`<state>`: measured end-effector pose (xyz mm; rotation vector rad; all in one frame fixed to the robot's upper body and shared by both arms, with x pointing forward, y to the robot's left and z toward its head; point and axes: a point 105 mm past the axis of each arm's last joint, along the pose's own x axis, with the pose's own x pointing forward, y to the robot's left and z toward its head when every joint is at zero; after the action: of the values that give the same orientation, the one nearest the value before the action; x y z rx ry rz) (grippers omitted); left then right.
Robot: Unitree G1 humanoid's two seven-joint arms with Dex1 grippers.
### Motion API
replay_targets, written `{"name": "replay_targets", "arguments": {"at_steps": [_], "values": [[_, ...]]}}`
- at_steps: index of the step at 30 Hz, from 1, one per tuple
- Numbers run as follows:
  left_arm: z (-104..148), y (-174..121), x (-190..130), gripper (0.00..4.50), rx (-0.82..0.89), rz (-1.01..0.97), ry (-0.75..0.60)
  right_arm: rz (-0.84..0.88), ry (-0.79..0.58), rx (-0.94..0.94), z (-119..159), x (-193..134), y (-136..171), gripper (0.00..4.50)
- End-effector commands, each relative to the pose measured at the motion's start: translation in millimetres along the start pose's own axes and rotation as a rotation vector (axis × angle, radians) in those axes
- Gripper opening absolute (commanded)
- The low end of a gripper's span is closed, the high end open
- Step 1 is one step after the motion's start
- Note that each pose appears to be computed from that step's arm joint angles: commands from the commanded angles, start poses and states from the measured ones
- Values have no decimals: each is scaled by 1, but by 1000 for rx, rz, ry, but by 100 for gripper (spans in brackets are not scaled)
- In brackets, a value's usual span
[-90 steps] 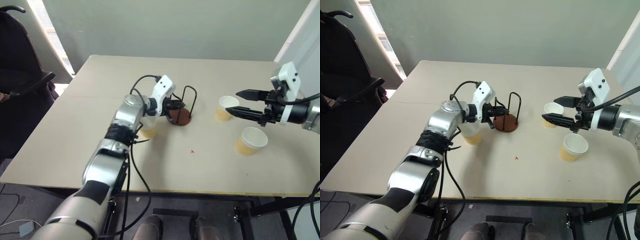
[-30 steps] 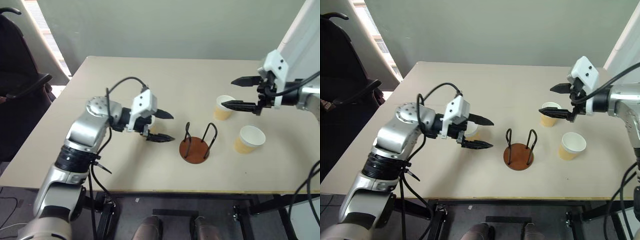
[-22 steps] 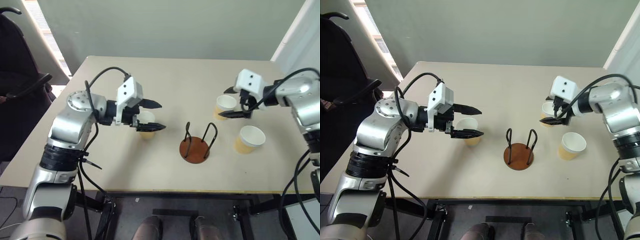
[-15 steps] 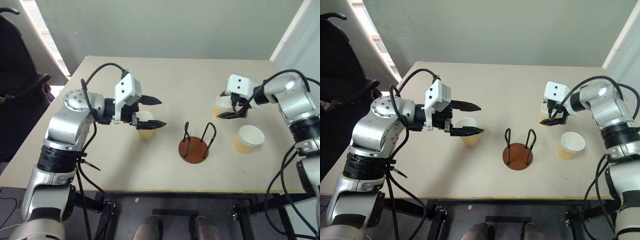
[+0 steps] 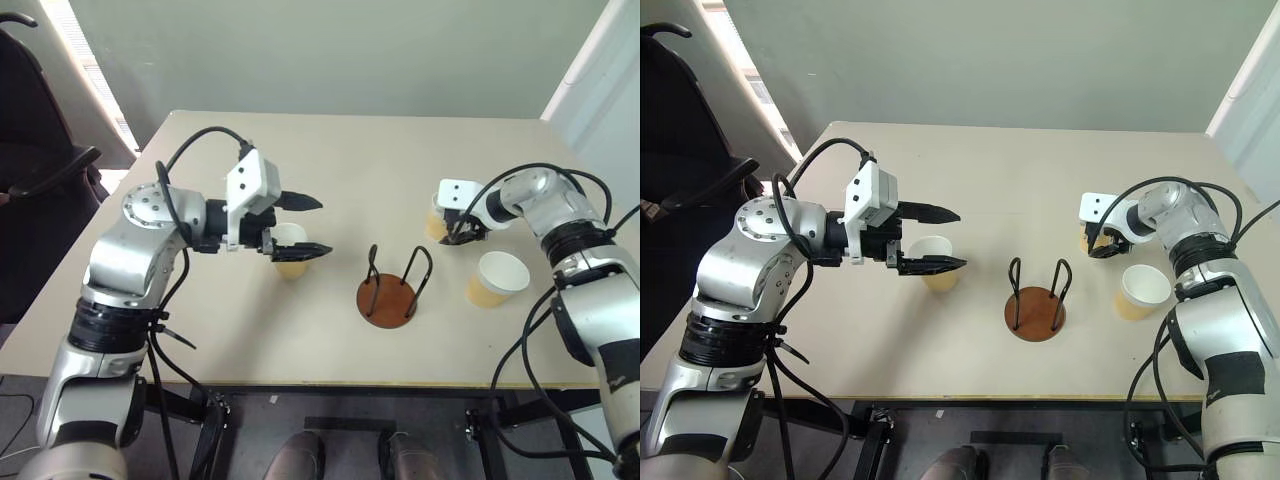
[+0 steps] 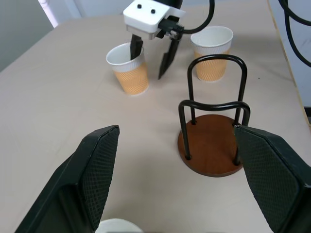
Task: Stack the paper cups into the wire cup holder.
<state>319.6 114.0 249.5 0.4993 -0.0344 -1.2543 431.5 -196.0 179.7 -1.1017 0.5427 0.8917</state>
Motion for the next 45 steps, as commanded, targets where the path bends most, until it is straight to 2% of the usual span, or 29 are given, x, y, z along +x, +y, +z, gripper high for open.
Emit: {"name": "replay_targets", "arguments": {"at_steps": [1, 4, 5, 8, 10, 16, 19, 23, 29, 43, 45], "values": [[12, 1, -9, 403, 53, 16, -26, -35, -57, -45, 17, -18, -14, 137], [9, 0, -11, 403, 43, -2, -19, -51, -83, -82, 20, -38, -21, 26], [7, -1, -12, 403, 40, -14, -16, -55, -93, -100, 22, -47, -23, 5], [6, -2, -14, 403, 37, -39, -15, -51, -120, -135, 28, -65, -24, 5], [7, -1, -15, 403, 41, -57, -14, -37, -185, -175, 46, -89, -21, 5], [7, -2, -11, 403, 50, -98, -19, 54, -341, -342, 107, -148, 28, 5], [6, -3, -9, 403, 53, -112, -22, 94, -366, -378, 122, -159, 49, 5], [5, -2, -4, 403, 64, -131, -21, 151, -353, -449, 131, -156, 71, 5], [6, -1, -1, 403, 75, -137, -22, 219, -354, -497, 136, -145, 89, 5], [8, 0, 0, 403, 86, -134, -23, 265, -262, -575, 118, -111, 97, 5], [7, -1, 1, 403, 85, -135, -21, 271, -279, -570, 123, -111, 98, 45]]}}
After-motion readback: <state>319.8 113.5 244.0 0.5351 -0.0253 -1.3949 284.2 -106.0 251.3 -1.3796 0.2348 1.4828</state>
